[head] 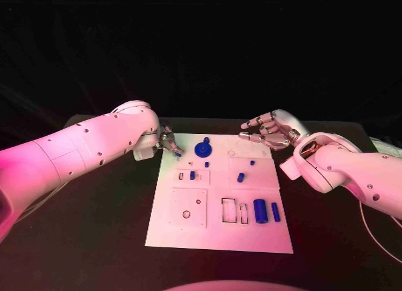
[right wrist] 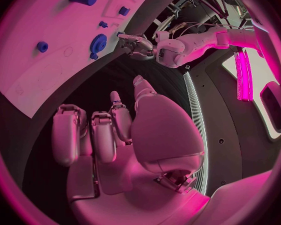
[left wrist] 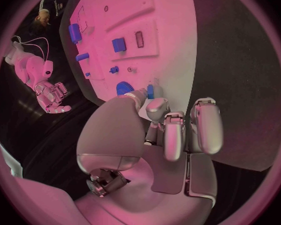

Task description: Assemble the parts on the task board

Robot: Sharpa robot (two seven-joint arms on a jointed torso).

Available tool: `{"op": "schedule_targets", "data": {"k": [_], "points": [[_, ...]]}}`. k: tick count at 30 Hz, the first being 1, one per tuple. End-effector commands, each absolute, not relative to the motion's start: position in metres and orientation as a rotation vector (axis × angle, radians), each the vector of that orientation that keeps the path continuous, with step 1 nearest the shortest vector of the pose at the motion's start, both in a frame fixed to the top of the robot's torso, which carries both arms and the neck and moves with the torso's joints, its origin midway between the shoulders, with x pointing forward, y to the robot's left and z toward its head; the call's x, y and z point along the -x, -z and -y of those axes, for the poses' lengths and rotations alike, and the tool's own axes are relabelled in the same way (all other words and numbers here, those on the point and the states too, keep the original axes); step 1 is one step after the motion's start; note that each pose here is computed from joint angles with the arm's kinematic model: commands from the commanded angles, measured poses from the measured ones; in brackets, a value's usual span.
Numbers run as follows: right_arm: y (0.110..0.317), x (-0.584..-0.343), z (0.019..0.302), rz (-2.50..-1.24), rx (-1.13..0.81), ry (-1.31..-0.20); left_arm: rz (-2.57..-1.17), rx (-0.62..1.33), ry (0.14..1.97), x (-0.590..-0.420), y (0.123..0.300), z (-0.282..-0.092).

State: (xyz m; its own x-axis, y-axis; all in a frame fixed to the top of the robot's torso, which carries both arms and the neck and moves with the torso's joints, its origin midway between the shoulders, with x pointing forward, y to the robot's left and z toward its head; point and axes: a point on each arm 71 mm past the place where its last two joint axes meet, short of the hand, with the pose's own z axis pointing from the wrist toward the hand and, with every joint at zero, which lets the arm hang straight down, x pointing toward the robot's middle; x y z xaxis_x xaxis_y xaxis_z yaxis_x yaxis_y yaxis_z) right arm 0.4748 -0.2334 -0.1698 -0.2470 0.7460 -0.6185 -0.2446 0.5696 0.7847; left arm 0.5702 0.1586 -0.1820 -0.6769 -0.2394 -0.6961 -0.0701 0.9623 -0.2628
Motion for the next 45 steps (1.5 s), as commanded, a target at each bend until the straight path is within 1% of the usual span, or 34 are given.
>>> {"op": "schedule_targets", "data": {"k": [1, 7, 15, 20, 26, 33, 45], "points": [[0.171, -0.474, 0.232, -1.576, -0.428, -0.996, -2.243, 0.289, 0.390, -0.567, 0.178, -0.154], [0.173, -0.474, 0.234, -1.583, -0.428, -0.993, -2.229, 0.295, 0.418, -0.552, 0.179, -0.155], [0.174, -0.473, 0.235, -1.592, -0.430, -0.990, -2.252, 0.289, 0.434, -0.528, 0.191, -0.160], [0.176, -0.473, 0.235, -1.598, -0.431, -0.989, -2.251, 0.259, 0.428, -0.519, 0.197, -0.162], [0.177, -0.472, 0.235, -1.605, -0.431, -0.989, -2.237, 0.183, 0.405, -0.511, 0.203, -0.159], [0.179, -0.472, 0.234, -1.611, -0.431, -0.990, -2.251, 0.125, 0.396, -0.506, 0.209, -0.156], [0.180, -0.472, 0.233, -1.621, -0.424, -0.993, -2.284, 0.037, 0.381, -0.504, 0.219, -0.153]]}}
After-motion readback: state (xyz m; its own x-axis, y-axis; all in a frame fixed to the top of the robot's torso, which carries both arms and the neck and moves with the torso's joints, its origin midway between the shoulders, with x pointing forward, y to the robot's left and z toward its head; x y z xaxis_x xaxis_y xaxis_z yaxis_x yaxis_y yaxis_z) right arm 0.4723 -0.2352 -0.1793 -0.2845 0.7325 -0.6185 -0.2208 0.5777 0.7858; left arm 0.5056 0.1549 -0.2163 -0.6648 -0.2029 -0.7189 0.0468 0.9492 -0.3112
